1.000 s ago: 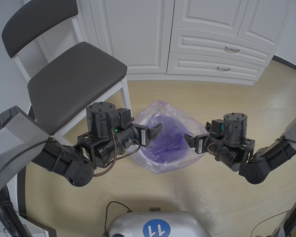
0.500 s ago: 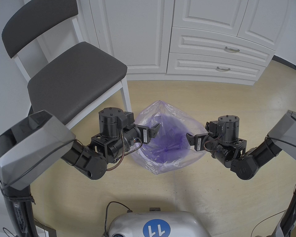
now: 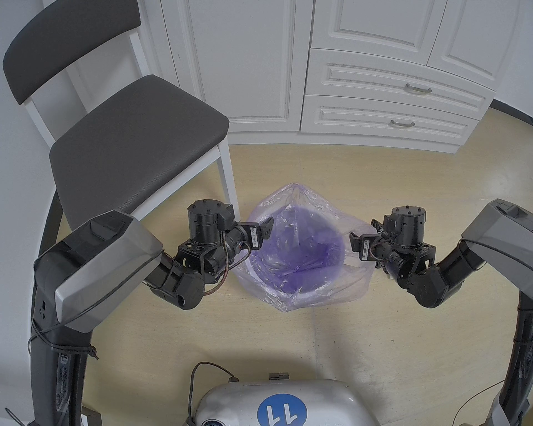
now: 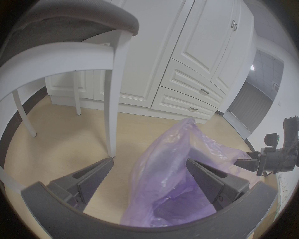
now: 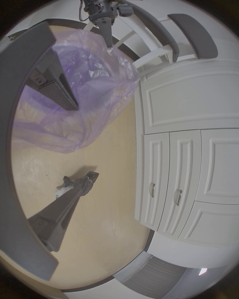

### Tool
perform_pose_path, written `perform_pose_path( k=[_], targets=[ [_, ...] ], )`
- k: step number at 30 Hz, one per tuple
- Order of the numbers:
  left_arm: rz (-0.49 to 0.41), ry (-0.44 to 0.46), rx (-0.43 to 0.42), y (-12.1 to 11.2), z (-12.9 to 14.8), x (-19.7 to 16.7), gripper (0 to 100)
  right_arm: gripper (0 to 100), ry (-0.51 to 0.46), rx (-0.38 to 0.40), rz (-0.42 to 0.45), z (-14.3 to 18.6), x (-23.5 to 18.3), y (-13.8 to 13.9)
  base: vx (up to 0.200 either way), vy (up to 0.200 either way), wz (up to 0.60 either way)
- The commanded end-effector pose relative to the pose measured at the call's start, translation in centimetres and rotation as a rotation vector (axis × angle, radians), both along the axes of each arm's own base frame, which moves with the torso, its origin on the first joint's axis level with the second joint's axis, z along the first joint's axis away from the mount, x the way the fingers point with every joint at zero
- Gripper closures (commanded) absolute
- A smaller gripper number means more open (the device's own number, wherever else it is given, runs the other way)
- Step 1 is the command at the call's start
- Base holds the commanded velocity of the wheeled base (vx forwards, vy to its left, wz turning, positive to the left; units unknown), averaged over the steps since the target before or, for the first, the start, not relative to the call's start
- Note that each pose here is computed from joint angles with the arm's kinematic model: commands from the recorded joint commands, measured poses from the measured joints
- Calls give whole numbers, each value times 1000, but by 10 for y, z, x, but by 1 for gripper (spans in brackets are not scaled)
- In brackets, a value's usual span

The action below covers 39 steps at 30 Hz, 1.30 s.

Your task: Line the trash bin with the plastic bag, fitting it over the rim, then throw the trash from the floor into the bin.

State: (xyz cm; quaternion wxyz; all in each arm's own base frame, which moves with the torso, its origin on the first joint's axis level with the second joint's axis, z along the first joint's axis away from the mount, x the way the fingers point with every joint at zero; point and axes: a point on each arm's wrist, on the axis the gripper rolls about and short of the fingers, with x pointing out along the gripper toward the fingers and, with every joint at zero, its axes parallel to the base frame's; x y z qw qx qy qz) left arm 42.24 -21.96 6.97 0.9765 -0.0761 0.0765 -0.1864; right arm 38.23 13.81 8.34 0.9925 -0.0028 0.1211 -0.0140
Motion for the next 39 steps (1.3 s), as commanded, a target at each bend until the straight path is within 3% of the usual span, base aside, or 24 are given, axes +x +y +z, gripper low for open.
perform_pose_path(
  k=[1, 12, 32, 39],
  targets=[
    [22, 13, 6, 5, -15, 11, 0, 0, 11, -2, -26, -13, 11, 0, 0, 0, 0],
    [39, -11, -50, 10, 4, 11, 0, 0, -49, 23, -42, 2, 10, -3, 0, 0, 0],
    [78, -7, -53, 24, -10, 31, 0, 0, -49, 61, -53, -7, 19, -1, 0, 0, 0],
    [89, -8, -114, 23, -6, 35, 0, 0, -48, 79, -57, -16, 28, 2, 0, 0, 0]
  ],
)
